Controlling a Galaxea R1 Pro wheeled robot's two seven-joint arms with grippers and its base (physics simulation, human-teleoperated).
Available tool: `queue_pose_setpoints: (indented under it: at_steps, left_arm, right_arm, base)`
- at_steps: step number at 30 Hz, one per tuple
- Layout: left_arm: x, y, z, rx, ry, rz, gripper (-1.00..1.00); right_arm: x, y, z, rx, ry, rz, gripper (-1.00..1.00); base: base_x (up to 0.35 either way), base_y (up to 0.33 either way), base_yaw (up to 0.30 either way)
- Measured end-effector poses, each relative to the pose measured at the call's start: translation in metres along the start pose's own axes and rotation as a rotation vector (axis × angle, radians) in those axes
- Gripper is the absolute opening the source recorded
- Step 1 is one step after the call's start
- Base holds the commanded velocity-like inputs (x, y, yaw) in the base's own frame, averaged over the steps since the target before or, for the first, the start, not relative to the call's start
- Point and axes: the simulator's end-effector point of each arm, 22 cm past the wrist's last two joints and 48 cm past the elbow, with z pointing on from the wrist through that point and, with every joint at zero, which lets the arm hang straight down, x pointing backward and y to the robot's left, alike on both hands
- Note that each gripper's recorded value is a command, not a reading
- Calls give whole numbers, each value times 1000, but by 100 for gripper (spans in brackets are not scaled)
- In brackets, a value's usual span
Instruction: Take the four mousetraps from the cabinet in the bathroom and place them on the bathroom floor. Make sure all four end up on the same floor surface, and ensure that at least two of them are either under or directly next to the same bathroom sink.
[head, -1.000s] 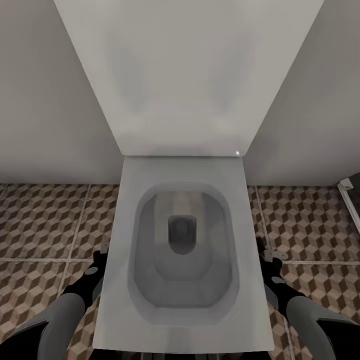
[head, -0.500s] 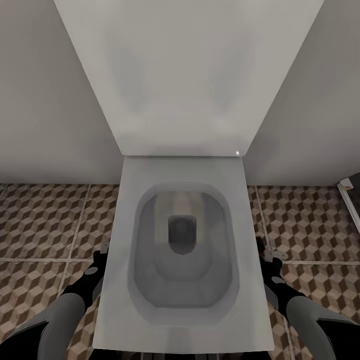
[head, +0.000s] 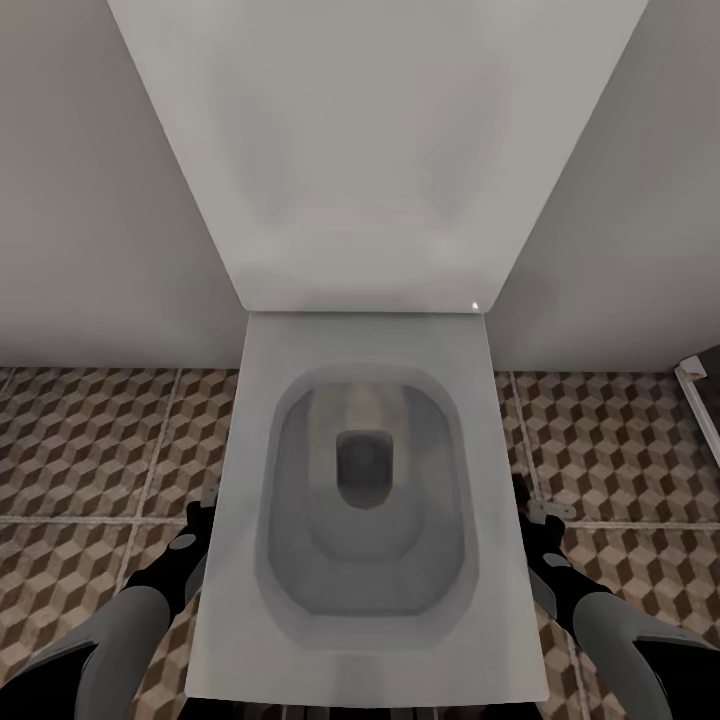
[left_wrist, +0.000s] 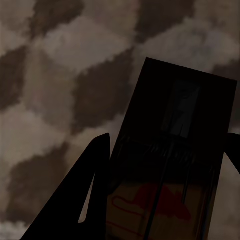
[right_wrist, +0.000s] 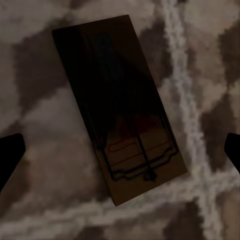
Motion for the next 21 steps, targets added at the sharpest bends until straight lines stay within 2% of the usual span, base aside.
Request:
queue_pose_setpoints:
  at_steps: [15,21]
  left_arm:
    - [-1,0,0,2,0,3,-100]
    - [-2,-1,0,2,-3,7,-100]
  right_arm:
    - [2,-5,0,13,13,12,100]
    - [1,-17,2,32,13,10,100]
  base:
    - [0,0,0]
    - [0,0,0]
